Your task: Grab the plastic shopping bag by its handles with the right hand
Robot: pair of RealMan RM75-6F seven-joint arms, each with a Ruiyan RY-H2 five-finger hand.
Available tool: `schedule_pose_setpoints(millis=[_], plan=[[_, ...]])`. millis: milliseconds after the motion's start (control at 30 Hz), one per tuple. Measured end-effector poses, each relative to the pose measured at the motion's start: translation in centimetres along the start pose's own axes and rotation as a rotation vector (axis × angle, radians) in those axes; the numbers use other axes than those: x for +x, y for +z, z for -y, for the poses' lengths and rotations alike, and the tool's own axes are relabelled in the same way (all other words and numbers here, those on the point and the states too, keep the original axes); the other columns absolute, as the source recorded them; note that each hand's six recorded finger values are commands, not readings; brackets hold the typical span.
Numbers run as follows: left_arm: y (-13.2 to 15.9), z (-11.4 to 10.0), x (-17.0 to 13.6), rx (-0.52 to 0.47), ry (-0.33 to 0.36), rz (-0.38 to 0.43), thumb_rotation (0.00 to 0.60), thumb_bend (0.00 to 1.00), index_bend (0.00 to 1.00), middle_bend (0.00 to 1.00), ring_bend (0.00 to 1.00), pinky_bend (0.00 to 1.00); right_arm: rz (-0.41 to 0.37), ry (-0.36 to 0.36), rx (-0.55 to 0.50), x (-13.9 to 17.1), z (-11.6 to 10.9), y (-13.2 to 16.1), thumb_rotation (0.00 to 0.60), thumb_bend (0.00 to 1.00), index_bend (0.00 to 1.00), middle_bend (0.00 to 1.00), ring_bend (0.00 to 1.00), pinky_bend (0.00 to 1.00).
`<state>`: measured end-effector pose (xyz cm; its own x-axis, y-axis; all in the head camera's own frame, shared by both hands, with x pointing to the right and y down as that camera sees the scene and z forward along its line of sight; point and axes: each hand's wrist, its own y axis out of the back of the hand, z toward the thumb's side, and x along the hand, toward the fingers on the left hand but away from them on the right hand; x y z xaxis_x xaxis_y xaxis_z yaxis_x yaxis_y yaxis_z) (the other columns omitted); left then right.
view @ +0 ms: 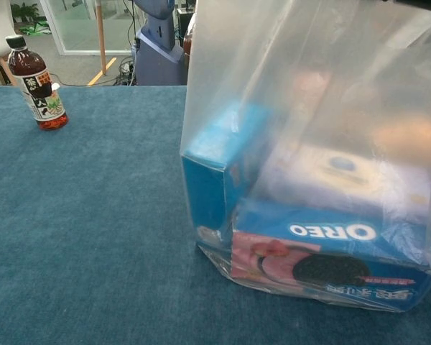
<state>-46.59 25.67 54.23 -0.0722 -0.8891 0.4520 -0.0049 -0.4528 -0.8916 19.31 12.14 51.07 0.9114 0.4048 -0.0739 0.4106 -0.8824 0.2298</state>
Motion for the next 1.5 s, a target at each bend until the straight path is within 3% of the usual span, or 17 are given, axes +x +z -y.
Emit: schedule_pose_setpoints(millis=[200,500,667,800,967,1067,1200,1333,1500], plan=[[-0.1,-0.1,-0.2,-0.001,0.002,-0.004,0.600,0.23,0.07,0.07,0.11,0.00,-0.053,0.039,-0.053,-2.2,0.6,0.8,0.600,0.00,0.05,0.22,0.07,0.08],[-0.3,-0.3,-0.5,-0.006,0.005,-0.006,0.600,0.23,0.07,0.07,0.11,0.00,-0.078,0.044,-0.290,-4.2,0.1,0.9,0.600,0.00,0.44,0.50,0.33,0.27],[-0.4,-0.3,-0.6,-0.006,0.004,-0.007,0.600,0.23,0.07,0.07,0.11,0.00,-0.087,0.052,-0.485,-4.9,-1.0,0.9,0.600,0.00,0.47,0.55,0.40,0.35],[-0.5,-0.2,-0.7,-0.006,0.000,-0.010,0.600,0.23,0.07,0.07,0.11,0.00,-0.088,0.052,-0.630,-5.3,-2.1,0.7,0.600,0.03,0.49,0.60,0.48,0.48],[-0.6,-0.1,-0.7,-0.004,-0.005,-0.009,0.600,0.23,0.07,0.07,0.11,0.00,-0.095,0.020,-0.786,-6.0,-4.2,0.5,0.600,0.16,0.55,0.65,0.58,0.66],[-0.7,0.0,-0.7,-0.003,-0.006,-0.012,0.600,0.23,0.07,0.07,0.11,0.00,-0.090,-0.016,-0.806,-6.4,-5.4,0.3,0.600,0.26,0.58,0.68,0.63,0.71],[-0.7,0.0,-0.6,-0.001,-0.009,-0.011,0.600,0.23,0.07,0.07,0.11,0.00,-0.078,-0.033,-0.828,-6.9,-5.5,0.3,0.600,0.47,0.65,0.73,0.71,0.78],[-0.5,0.1,-0.6,0.001,-0.011,-0.006,0.600,0.23,0.07,0.07,0.11,0.00,-0.063,-0.094,-0.866,-7.6,-6.0,0.6,0.600,0.64,0.70,0.78,0.79,0.85],[-0.4,0.1,-0.6,0.002,-0.012,-0.006,0.600,0.23,0.07,0.07,0.11,0.00,-0.088,-0.102,-0.877,-8.4,-6.0,2.5,0.600,0.70,0.73,0.81,0.83,0.89]])
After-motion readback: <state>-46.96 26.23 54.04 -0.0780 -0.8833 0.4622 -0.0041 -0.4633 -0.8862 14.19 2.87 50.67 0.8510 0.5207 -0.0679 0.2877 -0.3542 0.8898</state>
